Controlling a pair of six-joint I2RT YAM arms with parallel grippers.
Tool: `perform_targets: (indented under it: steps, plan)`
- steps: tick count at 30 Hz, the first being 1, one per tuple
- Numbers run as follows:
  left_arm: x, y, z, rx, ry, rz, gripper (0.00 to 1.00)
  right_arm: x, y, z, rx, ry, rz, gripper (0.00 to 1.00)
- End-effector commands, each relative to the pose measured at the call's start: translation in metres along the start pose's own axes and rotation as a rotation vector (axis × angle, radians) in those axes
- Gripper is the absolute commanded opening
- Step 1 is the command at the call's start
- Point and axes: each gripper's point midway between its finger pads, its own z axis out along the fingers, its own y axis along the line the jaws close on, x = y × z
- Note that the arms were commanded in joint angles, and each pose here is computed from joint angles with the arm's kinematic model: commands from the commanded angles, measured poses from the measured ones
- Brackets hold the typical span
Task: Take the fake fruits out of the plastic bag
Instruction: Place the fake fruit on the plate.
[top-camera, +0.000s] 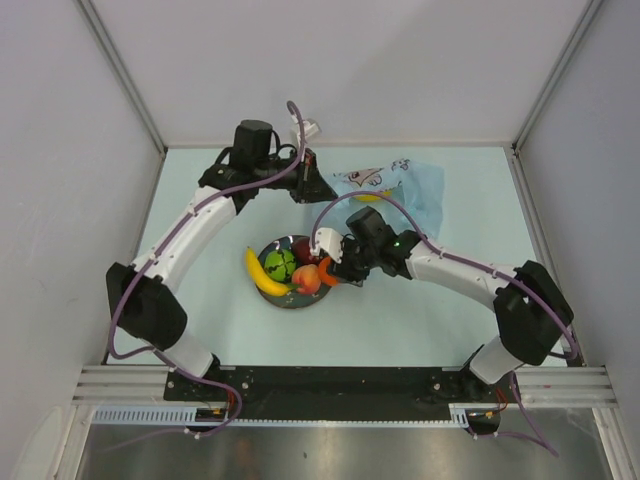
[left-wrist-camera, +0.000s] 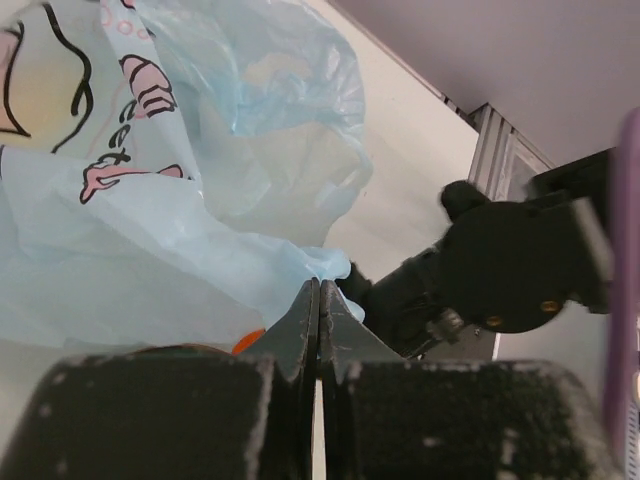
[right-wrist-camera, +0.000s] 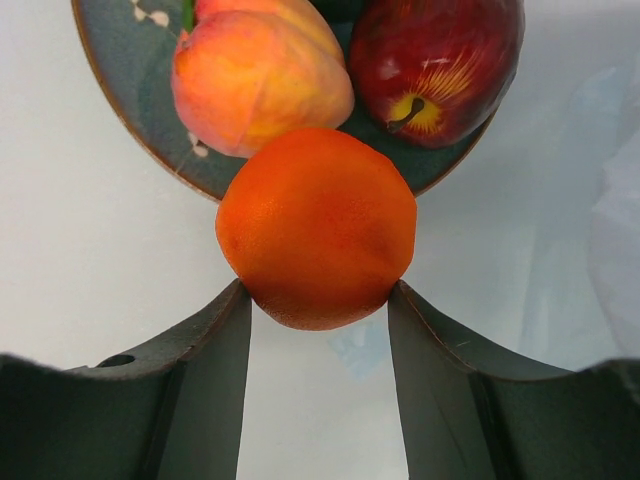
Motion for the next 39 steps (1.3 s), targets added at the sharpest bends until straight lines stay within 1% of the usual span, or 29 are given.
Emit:
perform_targets:
  steps: [1, 8, 14, 19, 23, 26, 27, 29, 30, 31, 33, 36, 39]
  plan:
    - [-0.031, -0.03, -0.019, 0.051, -0.087, 0.099, 0.0, -0.027, -0.027, 0.007, 0.081, -0.061, -0.088, 0.28]
    - [-0.033, -0.029, -0.017, 0.062, -0.082, 0.093, 0.0, -0.025, -0.026, 0.028, 0.054, -0.043, -0.088, 0.29]
    - [-0.029, -0.03, -0.014, 0.082, -0.078, 0.076, 0.0, -0.017, -0.025, 0.033, 0.044, -0.016, -0.091, 0.33]
    - [-0.028, -0.029, -0.012, 0.091, -0.073, 0.062, 0.0, -0.013, -0.014, 0.035, -0.011, -0.008, -0.115, 0.34]
    - [-0.029, -0.029, -0.011, 0.098, -0.077, 0.06, 0.0, -0.01, -0.006, 0.034, -0.042, 0.006, -0.124, 0.39]
    - [-0.027, -0.029, -0.01, 0.101, -0.075, 0.05, 0.0, -0.009, -0.002, 0.034, -0.059, 0.01, -0.124, 0.46]
    - [-0.027, -0.029, -0.009, 0.104, -0.074, 0.05, 0.0, -0.009, 0.0, 0.033, -0.065, 0.009, -0.123, 0.53]
    - [-0.025, -0.027, -0.009, 0.104, -0.071, 0.045, 0.0, -0.011, -0.001, 0.033, -0.057, 0.004, -0.118, 0.61]
    - [-0.025, -0.027, -0.009, 0.104, -0.07, 0.042, 0.0, -0.013, -0.001, 0.033, -0.051, -0.001, -0.117, 0.68]
    - [-0.024, -0.027, -0.008, 0.104, -0.068, 0.04, 0.0, -0.013, -0.002, 0.033, -0.043, 0.001, -0.114, 0.71]
    - [-0.025, -0.028, -0.009, 0.109, -0.07, 0.04, 0.0, -0.016, -0.006, 0.03, -0.021, -0.001, -0.12, 0.86]
    - [-0.025, -0.03, -0.008, 0.115, -0.071, 0.037, 0.0, -0.022, -0.01, 0.02, 0.003, -0.014, -0.122, 0.95]
    - [-0.025, -0.03, -0.006, 0.116, -0.071, 0.039, 0.0, -0.038, -0.005, -0.002, -0.009, -0.058, -0.112, 0.98]
